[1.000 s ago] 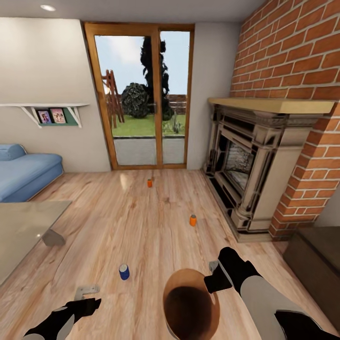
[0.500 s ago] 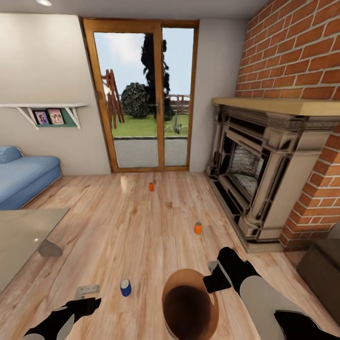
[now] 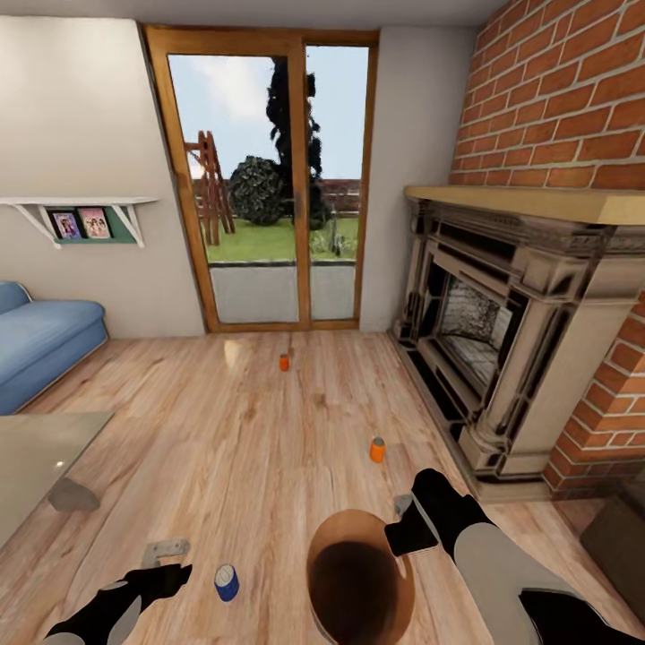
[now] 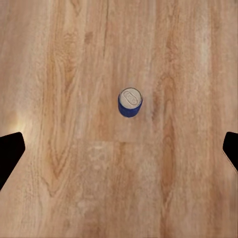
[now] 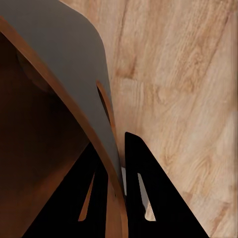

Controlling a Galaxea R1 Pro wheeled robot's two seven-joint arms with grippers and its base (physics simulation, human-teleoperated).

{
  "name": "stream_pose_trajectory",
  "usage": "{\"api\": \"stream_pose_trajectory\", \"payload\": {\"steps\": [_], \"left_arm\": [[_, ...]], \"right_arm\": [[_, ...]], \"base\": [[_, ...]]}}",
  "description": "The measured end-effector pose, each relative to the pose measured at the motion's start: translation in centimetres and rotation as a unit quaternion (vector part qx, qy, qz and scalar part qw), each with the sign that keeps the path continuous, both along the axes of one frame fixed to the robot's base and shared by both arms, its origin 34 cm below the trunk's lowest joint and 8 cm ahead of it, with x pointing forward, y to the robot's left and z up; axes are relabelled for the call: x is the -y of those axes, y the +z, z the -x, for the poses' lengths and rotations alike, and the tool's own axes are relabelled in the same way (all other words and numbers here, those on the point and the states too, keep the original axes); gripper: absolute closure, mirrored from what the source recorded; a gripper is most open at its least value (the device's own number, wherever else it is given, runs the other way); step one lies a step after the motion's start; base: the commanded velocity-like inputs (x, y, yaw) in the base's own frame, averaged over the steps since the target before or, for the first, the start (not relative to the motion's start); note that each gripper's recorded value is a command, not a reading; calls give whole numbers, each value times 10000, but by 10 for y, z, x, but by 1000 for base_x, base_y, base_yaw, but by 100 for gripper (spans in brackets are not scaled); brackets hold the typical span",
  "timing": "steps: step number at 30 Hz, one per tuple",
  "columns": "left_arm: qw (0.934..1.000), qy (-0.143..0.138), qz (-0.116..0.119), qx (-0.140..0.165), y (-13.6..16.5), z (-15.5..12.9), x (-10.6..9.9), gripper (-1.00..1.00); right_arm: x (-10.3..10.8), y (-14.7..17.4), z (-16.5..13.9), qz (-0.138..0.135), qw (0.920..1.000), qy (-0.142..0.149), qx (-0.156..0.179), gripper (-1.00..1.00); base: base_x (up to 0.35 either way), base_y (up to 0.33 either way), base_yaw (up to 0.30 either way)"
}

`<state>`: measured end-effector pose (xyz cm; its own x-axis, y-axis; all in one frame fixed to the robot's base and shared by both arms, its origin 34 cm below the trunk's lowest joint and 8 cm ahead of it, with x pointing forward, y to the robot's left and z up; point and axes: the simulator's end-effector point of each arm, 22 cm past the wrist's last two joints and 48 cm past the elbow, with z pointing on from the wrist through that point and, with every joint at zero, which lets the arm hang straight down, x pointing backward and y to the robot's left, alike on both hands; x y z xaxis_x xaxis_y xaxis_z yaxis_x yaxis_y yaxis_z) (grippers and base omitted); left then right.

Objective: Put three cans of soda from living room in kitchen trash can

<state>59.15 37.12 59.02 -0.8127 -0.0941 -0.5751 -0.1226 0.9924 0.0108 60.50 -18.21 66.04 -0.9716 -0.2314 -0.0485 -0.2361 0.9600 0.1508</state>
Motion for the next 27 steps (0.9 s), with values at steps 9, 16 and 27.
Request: {"api": "stream_pose_trajectory", "payload": {"steps": [9, 16, 27], "left_arm": [[10000, -1, -1, 4, 0, 0, 0, -100], [10000, -3, -2, 4, 0, 0, 0, -100], [10000, -5, -3, 10, 1, -1, 0, -100]], "right_arm": [[1, 0, 0, 18, 10000, 13, 2, 100], [0, 0, 0, 3, 10000, 2, 0, 100], [0, 0, 0, 4, 10000, 5, -4, 100]], "base": [[324, -61, 0], [324, -8, 0], [324, -1, 0]]}}
